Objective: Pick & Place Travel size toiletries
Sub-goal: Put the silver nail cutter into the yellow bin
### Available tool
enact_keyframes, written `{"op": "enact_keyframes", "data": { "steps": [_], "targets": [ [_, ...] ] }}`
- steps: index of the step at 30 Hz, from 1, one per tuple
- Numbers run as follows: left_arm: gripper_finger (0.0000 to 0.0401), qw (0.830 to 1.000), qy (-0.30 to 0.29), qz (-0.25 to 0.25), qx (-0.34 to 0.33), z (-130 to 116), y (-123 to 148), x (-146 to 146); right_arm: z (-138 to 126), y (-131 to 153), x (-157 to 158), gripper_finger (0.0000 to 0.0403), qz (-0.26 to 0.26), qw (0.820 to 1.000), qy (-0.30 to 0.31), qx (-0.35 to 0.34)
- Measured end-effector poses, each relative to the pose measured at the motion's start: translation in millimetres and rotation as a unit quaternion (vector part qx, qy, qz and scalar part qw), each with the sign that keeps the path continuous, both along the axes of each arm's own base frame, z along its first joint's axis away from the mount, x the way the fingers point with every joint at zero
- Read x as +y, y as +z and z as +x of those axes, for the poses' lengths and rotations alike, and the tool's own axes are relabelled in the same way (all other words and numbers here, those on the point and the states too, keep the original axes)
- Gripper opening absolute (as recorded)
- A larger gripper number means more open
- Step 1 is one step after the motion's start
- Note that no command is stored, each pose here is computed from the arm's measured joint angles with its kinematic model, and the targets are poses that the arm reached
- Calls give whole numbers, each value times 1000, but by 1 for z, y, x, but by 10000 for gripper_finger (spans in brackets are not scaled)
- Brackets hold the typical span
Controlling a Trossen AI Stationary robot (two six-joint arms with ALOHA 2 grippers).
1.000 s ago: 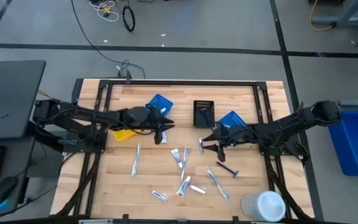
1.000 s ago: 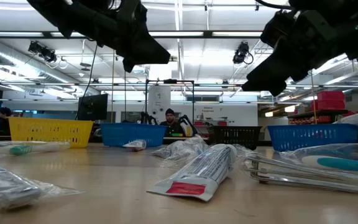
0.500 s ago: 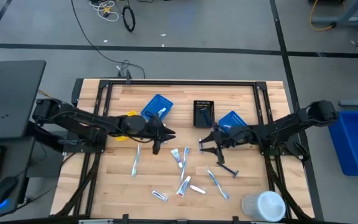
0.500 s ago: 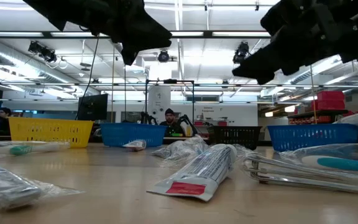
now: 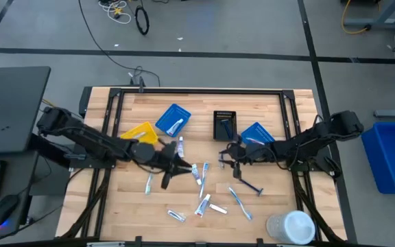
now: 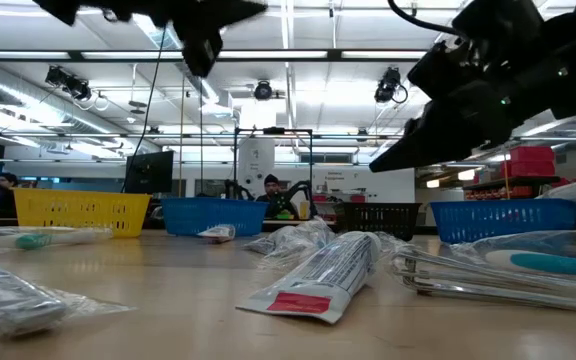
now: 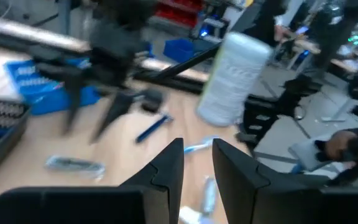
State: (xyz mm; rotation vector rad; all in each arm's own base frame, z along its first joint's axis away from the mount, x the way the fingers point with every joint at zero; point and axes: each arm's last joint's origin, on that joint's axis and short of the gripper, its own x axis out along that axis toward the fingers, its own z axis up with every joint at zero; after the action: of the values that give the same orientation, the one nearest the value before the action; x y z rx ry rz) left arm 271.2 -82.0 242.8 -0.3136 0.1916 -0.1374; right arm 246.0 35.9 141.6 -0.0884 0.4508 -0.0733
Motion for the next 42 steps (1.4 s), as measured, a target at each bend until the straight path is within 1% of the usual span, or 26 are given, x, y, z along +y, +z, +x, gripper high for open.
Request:
{"op": "enact_keyframes", "data": {
  "steps": [3,6,8,11,12,14,16,17,21,26,28,30,31,33,35,39,42],
  "targets": [
    [92,1000,-3,19,0,1,2,-21,1,2,-4,160,-1,1000,-16,-11],
    [92,999,-30,34,-5,8,7,-43,2,3,-5,158,4,1000,-15,-17],
    [92,997,-48,48,27,9,3,-56,2,4,-6,158,-3,1000,-13,-20],
    [92,992,-60,60,98,12,-8,-71,3,5,-9,158,-31,999,-5,-23],
    [93,989,-54,58,122,12,-12,-75,3,5,-9,158,-34,999,-5,-23],
    [97,986,-43,39,155,14,-20,-84,3,5,-11,157,-37,999,-5,-21],
    [107,980,-40,30,193,13,-31,-91,4,4,-13,156,-43,999,9,-18],
    [113,979,-42,23,198,15,-34,-96,4,4,-13,156,-46,999,18,-17],
    [144,974,-59,25,216,15,-47,-115,6,7,-16,155,-45,998,38,-34],
    [174,958,-106,81,253,5,-74,-138,7,10,-16,154,-40,997,37,-48],
    [179,955,-105,98,260,4,-84,-144,7,10,-16,153,-39,997,36,-48],
    [182,947,-94,131,278,-1,-93,-144,7,10,-16,153,-28,998,32,-49],
    [183,946,-90,138,279,0,-96,-144,7,10,-16,153,-24,998,31,-49],
    [183,943,-90,145,286,0,-100,-144,7,10,-16,153,-15,998,28,-51],
    [181,939,-104,141,297,0,-105,-145,7,10,-16,153,-14,998,28,-50],
    [174,921,-136,147,335,-6,-112,-145,7,10,-16,152,-12,998,26,-49],
    [168,910,-142,169,351,-9,-114,-143,7,10,-16,152,-2,998,22,-51]
  ]
}}
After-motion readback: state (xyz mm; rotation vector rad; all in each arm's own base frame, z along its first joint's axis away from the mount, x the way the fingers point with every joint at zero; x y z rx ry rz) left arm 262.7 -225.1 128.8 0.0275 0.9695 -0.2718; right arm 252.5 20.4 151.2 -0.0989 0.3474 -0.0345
